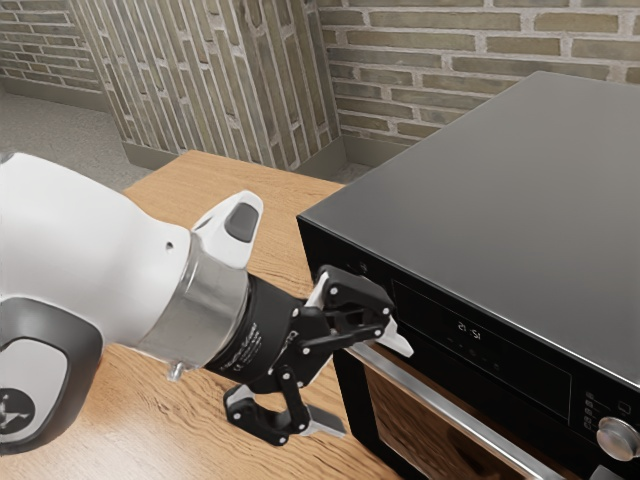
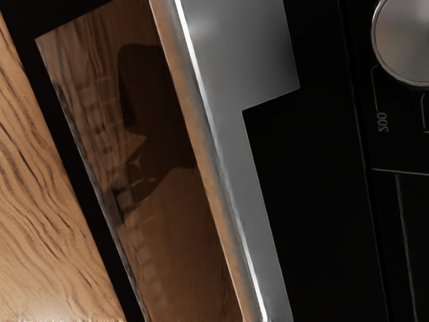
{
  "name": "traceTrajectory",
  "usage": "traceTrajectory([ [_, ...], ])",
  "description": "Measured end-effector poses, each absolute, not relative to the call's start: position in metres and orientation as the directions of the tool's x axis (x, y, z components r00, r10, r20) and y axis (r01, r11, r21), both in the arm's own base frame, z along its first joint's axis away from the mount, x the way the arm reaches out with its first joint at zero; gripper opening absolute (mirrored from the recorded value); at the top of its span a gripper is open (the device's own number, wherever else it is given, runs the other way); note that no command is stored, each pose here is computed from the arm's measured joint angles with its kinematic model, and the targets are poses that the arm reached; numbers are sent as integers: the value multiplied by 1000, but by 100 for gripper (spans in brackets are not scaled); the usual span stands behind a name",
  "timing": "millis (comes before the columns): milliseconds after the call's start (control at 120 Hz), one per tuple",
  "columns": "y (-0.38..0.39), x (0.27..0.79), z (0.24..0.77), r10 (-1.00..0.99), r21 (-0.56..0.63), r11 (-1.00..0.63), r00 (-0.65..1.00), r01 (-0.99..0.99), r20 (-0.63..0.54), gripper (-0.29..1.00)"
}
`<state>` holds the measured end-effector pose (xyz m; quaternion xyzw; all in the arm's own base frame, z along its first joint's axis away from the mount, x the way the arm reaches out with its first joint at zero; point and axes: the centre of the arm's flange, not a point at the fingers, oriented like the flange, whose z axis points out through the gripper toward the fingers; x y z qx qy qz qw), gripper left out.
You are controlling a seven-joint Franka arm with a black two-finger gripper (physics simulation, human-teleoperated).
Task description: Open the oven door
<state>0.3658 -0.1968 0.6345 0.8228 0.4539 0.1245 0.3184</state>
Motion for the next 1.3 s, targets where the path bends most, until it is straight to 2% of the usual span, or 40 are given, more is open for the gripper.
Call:
traceTrajectory([
  [500,-195,384,587,894,583,-253,417,772,-163,70],
  [675,-185,339,588,929,624,-199,347,756,-125,70],
  [783,-169,294,584,954,673,-100,263,732,-144,70],
  [892,-169,240,598,978,768,-79,200,635,-65,70],
  [967,-172,223,611,982,791,-102,188,604,-17,70],
  [1000,-161,223,646,983,798,-116,182,591,8,70],
  [1042,-149,225,717,980,800,-178,178,572,91,70],
  [1083,-126,231,774,976,778,-216,143,590,163,70],
  [1117,-88,252,820,979,749,-201,106,632,173,70],
  [1150,-43,280,840,983,699,-175,84,694,163,70],
  [1183,1,318,832,987,616,-146,77,774,138,70],
  [1225,35,356,796,989,488,-139,97,862,111,70],
  [1300,54,386,732,984,285,-179,166,942,70,70],
])
